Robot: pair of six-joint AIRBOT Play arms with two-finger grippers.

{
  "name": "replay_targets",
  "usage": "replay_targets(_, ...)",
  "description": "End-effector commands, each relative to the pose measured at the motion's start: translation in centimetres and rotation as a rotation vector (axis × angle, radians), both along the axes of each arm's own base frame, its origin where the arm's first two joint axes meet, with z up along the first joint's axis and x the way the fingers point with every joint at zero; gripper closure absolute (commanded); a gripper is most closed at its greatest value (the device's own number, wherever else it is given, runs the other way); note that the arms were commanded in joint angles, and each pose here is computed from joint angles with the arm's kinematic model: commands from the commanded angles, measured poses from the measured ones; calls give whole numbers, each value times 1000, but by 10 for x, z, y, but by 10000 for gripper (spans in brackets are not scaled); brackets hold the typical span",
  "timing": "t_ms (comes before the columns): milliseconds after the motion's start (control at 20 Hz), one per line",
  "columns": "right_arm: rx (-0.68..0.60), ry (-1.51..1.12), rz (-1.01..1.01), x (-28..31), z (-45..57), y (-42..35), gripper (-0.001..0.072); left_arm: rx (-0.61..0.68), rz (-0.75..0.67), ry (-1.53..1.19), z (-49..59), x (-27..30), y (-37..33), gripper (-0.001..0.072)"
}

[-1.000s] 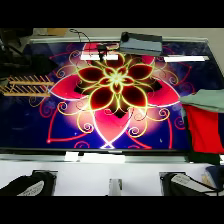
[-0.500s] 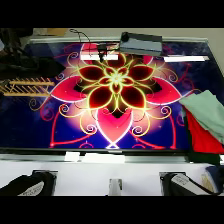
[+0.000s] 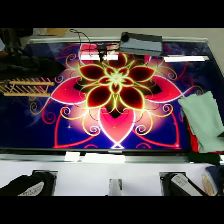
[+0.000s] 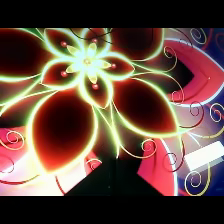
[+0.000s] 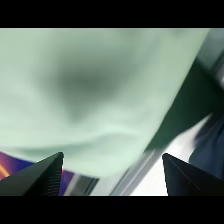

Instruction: Fold the shirts.

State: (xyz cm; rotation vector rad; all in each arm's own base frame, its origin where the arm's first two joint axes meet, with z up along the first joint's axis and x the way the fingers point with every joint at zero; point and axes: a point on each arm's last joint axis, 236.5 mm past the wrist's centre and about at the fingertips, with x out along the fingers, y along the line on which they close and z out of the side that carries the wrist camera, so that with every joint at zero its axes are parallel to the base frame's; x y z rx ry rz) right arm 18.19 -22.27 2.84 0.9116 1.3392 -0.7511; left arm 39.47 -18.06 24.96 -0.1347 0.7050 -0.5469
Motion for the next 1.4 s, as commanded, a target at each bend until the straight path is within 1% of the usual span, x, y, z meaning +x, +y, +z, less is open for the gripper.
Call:
replay_targets(0, -294, -183, 135, 46, 74, -53, 36, 32, -14, -31, 4, 1, 2, 679)
replay_targets(50, -434, -278, 191, 76, 120, -65, 36, 76, 7, -58, 8, 6, 10, 680)
replay_targets(100, -565, -382, 250, 109, 165, -66, 36, 168, 45, -98, 11, 17, 25, 680)
replay_targets(150, -675, -496, 335, 146, 210, -51, 41, 271, 116, -120, 13, 29, 45, 681)
replay_targets(200, -731, -595, 414, 179, 240, -23, 43, 397, 210, -117, 9, 42, 71, 680)
replay_targets(250, -738, -687, 496, 211, 257, 18, 66, 508, 277, -85, 1, 50, 91, 680)
replay_targets(300, -695, -734, 556, 235, 255, 59, 104, 601, 308, -12, -18, 53, 105, 678)
replay_targets(350, -604, -728, 604, 252, 236, 103, 127, 649, 304, 82, -44, 52, 109, 667)
replay_targets(400, -488, -671, 636, 261, 205, 142, 127, 685, 292, 197, -74, 46, 112, 541)
replay_targets(450, -377, -577, 689, 262, 170, 177, 112, 736, 272, 351, -107, 29, 117, 267)
replay_targets(500, -274, -453, 766, 254, 132, 208, 46, 782, 251, 489, -133, 9, 122, 124)
replay_targets(550, -189, -321, 837, 240, 98, 230, 25, 781, 220, 538, -150, -2, 118, 133)
replay_targets(600, -131, -206, 889, 225, 75, 243, 45, 743, 223, 506, -157, -4, 111, 134)
replay_targets(650, -108, -136, 933, 216, 60, 252, 61, 692, 245, 455, -160, -4, 105, 134)
replay_targets(750, -103, -119, 983, 215, 52, 264, 60, 619, 284, 385, -165, -11, 100, 134)
replay_targets(950, -105, -151, 979, 222, 53, 266, 60, 653, 272, 440, -176, -27, 107, 133)
replay_targets(1350, -106, -152, 979, 222, 54, 266, 60, 653, 271, 441, -176, -26, 107, 133)
